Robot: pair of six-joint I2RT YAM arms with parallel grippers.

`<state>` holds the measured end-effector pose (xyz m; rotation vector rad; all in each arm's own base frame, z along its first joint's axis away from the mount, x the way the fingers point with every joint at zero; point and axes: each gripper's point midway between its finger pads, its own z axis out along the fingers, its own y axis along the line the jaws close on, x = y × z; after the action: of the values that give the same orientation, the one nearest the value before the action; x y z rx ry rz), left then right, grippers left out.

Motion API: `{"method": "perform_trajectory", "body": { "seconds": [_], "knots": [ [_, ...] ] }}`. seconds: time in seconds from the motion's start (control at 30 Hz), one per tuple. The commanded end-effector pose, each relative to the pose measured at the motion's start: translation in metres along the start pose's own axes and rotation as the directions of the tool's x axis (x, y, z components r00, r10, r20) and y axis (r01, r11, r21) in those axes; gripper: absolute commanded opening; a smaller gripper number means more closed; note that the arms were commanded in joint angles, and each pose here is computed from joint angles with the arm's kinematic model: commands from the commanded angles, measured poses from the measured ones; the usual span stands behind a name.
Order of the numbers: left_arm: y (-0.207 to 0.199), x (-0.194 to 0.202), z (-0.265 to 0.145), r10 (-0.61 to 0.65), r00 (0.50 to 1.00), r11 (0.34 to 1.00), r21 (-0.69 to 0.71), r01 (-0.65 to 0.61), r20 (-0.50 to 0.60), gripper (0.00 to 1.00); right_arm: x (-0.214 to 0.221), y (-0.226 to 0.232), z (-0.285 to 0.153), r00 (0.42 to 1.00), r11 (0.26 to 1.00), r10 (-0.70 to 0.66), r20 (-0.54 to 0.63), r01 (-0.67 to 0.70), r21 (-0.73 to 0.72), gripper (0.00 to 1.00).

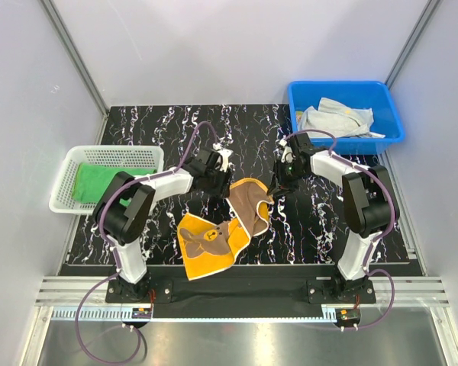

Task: Fold and stack the towels
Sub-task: Flatten out the crumpled towel

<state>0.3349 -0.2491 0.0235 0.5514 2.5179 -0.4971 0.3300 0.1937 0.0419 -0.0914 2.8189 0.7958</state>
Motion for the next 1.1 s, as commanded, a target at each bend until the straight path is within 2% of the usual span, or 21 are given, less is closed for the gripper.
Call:
{"method": "perform_trajectory", "body": {
  "seconds": [0.0,0.3,0.37,0.47,0.63,0.77,0.9,1.07],
  "knots": [
    [-0.013,-0.030,0.004,0.034,0.997,0.997,0.062,-0.039,0.076,0.53,-0.009,0.004,-0.011,0.999,1.000,-0.013,0.039,0.013,-0.012,0.37],
    [-0.001,-0.021,0.020,0.048,0.999,0.998,0.038,-0.048,0.010,0.49,-0.011,0.004,-0.016,0.999,1.000,-0.011,0.044,0.012,-0.011,0.38],
    [-0.001,-0.016,0.019,0.043,0.999,0.998,0.040,-0.043,0.002,0.48,-0.007,0.004,-0.017,0.999,1.000,-0.005,0.037,0.006,-0.013,0.41],
    [-0.002,-0.011,0.017,0.040,0.999,0.998,0.046,-0.040,-0.008,0.41,-0.002,0.004,-0.018,0.999,1.000,0.007,0.039,-0.006,-0.017,0.45],
    [-0.007,-0.003,0.020,0.030,0.999,0.997,0.078,-0.027,-0.044,0.15,0.003,0.004,-0.013,0.997,0.997,0.059,0.050,-0.056,-0.055,0.46],
    [-0.014,-0.001,0.021,0.019,0.998,0.993,0.118,-0.012,-0.056,0.00,0.010,0.011,-0.006,0.993,0.987,0.111,0.037,-0.106,-0.121,0.47],
    [-0.017,0.000,0.022,0.010,0.998,0.991,0.132,-0.002,-0.060,0.00,0.007,0.015,-0.002,0.987,0.975,0.148,0.065,-0.135,-0.174,0.54],
    [-0.018,0.003,0.022,-0.009,0.997,0.991,0.134,0.018,-0.074,0.00,0.011,0.018,0.003,0.970,0.949,0.235,0.063,-0.215,-0.233,0.54]
  ]
}}
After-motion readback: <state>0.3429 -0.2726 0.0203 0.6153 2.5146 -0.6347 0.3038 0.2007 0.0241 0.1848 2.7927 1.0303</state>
